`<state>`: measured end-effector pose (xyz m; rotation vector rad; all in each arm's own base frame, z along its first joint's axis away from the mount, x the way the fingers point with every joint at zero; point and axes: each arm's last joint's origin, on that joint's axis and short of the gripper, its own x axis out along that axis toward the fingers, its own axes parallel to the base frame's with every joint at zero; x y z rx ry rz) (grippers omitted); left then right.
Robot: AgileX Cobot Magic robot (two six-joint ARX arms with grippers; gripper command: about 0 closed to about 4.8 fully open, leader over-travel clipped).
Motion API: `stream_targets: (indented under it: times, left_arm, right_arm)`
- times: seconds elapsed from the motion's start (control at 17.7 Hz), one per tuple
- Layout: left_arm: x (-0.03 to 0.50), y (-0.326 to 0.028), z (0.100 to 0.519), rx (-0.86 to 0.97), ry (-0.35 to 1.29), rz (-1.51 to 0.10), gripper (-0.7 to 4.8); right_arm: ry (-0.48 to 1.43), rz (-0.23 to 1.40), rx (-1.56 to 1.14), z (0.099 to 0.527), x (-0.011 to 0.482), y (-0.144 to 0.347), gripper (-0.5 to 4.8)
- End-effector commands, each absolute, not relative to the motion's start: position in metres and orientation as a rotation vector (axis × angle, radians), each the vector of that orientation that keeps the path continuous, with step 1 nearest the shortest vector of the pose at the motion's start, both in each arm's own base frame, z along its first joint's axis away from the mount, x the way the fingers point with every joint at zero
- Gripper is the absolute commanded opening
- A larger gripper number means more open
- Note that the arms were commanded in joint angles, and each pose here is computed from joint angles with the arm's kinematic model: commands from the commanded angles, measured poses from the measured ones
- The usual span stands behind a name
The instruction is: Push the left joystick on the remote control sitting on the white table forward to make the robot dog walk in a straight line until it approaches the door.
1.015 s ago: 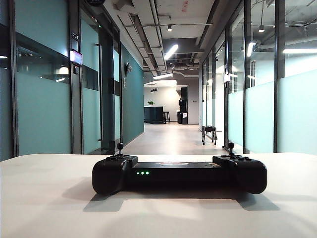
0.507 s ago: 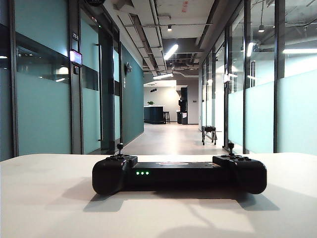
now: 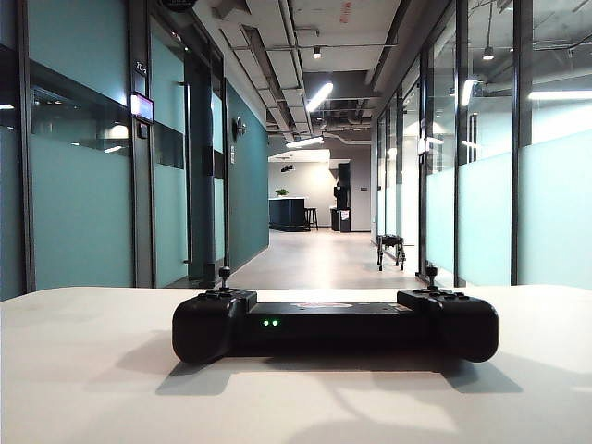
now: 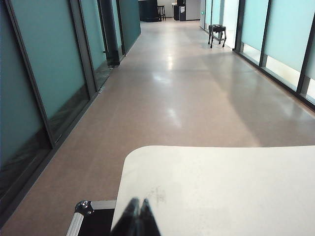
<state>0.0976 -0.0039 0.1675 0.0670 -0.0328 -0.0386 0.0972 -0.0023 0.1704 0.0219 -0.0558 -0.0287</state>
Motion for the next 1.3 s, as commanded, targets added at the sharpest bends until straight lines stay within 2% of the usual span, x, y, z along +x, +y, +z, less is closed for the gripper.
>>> stream_targets:
  times: [0.06,1.3]
  left_arm:
    - [0.0974,-0.0040,0.1692,0.071,-0.042,-0.040,-0.05]
    - [0.0974,-0.0040,0.1692,0.071,-0.042,-0.040,-0.05]
  right_arm:
    - [-0.069,-0.073,0.027,0.1702,0.0972,-0.0035,-0.04]
    - [-0.036,-0.038,0.026,0.1671,0.0974,-0.0026,-0.04]
